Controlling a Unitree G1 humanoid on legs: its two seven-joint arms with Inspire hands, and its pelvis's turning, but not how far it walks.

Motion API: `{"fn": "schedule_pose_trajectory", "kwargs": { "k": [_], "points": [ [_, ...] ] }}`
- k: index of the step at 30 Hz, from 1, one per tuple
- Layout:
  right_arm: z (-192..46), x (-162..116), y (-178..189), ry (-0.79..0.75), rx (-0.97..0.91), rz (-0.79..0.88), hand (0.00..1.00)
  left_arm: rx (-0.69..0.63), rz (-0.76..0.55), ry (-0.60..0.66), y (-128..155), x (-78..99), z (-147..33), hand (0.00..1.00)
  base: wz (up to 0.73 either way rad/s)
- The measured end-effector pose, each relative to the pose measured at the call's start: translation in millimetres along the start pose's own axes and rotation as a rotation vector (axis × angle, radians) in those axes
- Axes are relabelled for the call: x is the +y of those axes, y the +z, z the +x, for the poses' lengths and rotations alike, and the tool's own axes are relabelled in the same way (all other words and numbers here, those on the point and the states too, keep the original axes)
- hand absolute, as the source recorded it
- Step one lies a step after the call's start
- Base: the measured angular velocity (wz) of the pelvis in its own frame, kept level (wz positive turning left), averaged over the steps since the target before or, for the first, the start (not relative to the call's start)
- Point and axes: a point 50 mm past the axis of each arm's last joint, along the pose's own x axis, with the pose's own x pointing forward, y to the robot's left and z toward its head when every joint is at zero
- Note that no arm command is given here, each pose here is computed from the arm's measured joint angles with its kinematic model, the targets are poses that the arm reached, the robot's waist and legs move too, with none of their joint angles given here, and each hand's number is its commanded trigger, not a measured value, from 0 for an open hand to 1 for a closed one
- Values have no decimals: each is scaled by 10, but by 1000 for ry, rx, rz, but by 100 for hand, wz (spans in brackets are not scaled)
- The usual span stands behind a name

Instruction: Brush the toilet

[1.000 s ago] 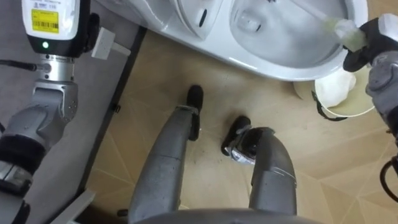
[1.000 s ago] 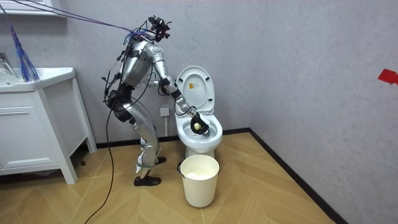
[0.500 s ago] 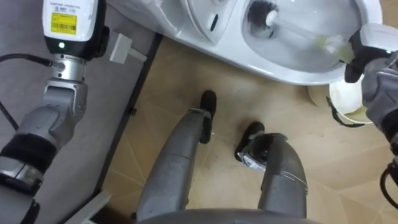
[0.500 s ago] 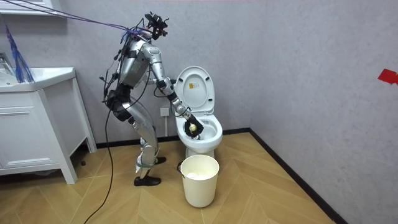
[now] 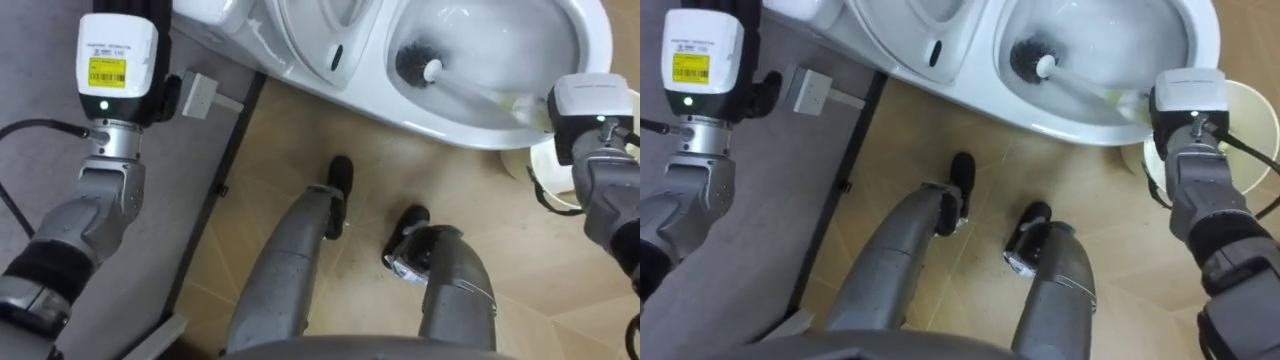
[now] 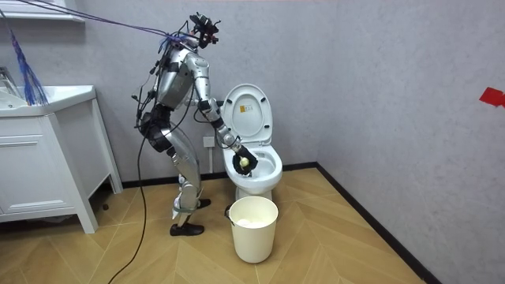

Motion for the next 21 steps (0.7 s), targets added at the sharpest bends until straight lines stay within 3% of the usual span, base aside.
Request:
{"fn": "schedule_pose_trajectory", "kwargs": {
  "k": [7, 12, 17, 21],
  "points": [
    [102, -109, -145, -5, 37, 16, 100, -22, -16, 13, 63, 22, 127, 0, 1],
    [219, -303, -201, -21, 110, 279, 100, -23, -23, 29, 65, 71, 222, 0, 4],
    [307, -523, -176, -63, 174, 624, 100, 0, -21, 130, 11, 198, 295, 0, -1],
    [325, -560, -112, -66, 184, 765, 100, 19, -26, 165, -21, 231, 301, 0, 0]
  ]
}}
